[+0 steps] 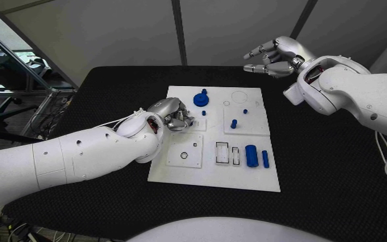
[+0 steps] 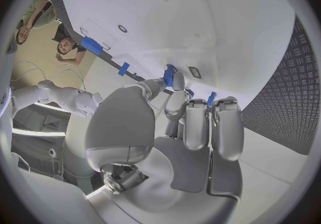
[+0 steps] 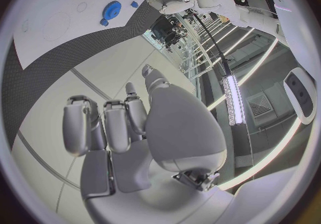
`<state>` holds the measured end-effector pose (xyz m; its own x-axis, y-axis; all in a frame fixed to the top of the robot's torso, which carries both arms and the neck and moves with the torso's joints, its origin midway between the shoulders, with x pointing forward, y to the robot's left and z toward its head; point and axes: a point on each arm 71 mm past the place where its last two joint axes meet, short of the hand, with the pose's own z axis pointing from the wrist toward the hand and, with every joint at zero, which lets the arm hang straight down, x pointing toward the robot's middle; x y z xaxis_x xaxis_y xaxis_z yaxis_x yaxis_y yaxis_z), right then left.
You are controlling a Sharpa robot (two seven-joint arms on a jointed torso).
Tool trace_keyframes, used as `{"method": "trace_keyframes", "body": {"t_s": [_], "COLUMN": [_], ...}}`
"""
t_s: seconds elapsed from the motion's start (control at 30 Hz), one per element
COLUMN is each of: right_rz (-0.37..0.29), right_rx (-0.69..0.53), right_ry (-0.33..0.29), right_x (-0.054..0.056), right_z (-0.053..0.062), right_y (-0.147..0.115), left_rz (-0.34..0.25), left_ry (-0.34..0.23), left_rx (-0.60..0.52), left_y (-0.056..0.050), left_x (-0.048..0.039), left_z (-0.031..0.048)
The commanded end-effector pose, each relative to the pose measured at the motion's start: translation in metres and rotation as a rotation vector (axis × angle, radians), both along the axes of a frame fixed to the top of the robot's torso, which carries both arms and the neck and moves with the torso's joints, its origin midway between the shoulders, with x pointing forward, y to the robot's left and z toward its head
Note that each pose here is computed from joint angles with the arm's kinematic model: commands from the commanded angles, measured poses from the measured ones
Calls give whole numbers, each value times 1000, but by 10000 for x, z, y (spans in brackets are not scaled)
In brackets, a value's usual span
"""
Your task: Assemble the parts on the task board
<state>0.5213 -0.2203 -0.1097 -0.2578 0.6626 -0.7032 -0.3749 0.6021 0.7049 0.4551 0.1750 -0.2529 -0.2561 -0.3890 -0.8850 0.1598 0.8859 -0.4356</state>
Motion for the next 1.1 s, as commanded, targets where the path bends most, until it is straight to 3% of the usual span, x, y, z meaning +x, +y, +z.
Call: {"method": "trace_keyframes", "body": {"t_s": [0.03, 0.43, 0.83, 1.1], "right_rz": [6, 7, 8, 8], "right_rx": [4, 4, 2, 2], "right_ry": [-15, -14, -12, -11], "right_x": [-1, 2, 15, 17], "right_z": [21, 20, 14, 12], "right_y": [13, 14, 18, 23], "left_rz": [13, 2, 1, 8], "left_ry": [46, 48, 61, 91], "left_rx": [31, 26, 30, 55], "left_y": [20, -15, -25, -18], "left_x": [-24, -43, 5, 17], "left_z": [-73, -46, 69, 74]}}
